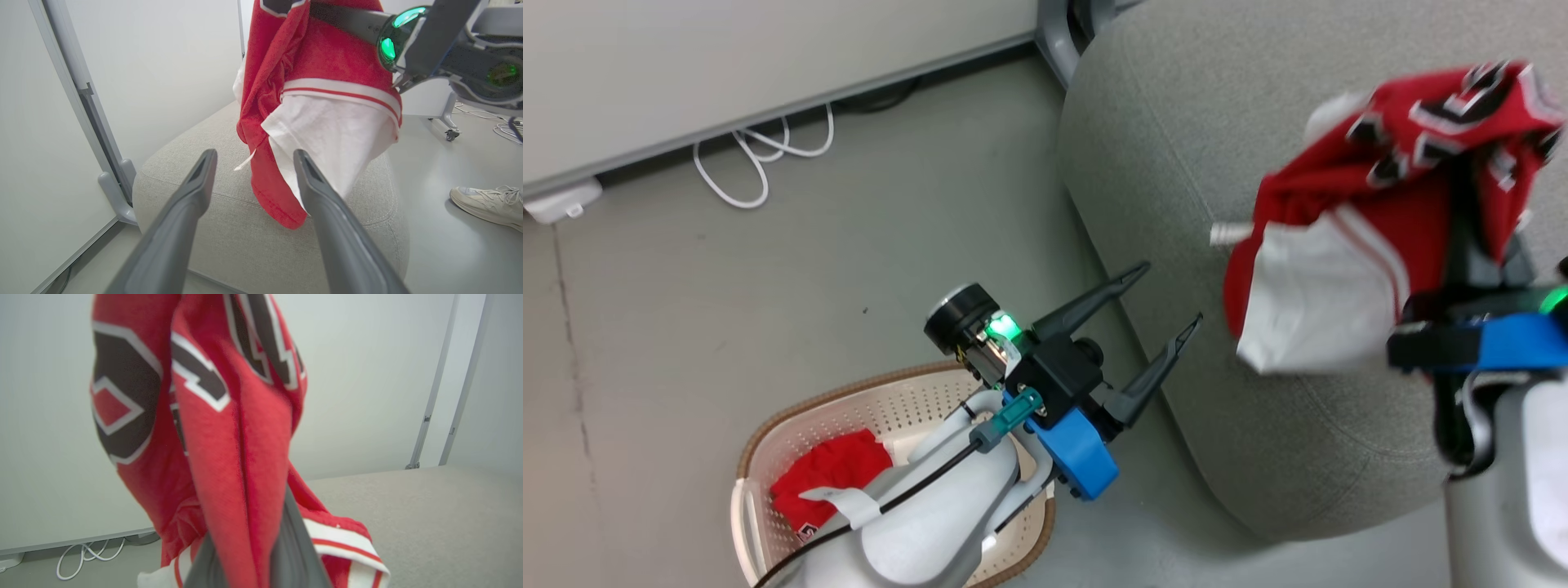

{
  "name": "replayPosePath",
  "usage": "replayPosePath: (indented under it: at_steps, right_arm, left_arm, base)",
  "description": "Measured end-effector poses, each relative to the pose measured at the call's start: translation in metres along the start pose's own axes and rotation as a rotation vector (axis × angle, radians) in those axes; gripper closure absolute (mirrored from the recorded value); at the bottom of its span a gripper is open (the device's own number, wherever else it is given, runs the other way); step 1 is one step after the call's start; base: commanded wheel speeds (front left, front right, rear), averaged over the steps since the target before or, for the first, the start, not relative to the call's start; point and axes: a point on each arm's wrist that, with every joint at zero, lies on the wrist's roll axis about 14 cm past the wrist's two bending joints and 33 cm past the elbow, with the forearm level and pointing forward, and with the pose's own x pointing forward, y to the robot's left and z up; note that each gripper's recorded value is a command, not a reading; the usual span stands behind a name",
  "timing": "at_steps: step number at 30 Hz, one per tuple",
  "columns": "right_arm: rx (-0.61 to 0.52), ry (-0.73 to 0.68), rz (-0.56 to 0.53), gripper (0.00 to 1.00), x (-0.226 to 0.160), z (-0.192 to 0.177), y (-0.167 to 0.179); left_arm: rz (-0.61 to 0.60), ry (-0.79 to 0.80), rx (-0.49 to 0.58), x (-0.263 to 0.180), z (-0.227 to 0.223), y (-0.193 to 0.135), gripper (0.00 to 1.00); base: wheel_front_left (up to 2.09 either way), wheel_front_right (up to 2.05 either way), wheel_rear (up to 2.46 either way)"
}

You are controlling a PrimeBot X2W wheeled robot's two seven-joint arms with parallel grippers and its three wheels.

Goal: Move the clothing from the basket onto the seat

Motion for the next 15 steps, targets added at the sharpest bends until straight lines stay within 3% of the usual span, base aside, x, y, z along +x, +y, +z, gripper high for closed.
replayPosePath:
  at_steps: [9, 15]
  right_arm:
    - [-0.108, -0.245, -0.071, 1.0, 0.075, 0.066, -0.03]
    - [-0.217, -0.325, -0.119, 1.0, 0.116, 0.079, -0.052]
  left_arm:
    - [0.014, 0.01, -0.007, 0.006, -0.029, 0.039, 0.0]
    - [0.032, 0.027, -0.024, 0.009, -0.06, 0.069, 0.0]
  base:
    - [0.0, 0.0, 0.0]
    - [0.0, 0.0, 0.0]
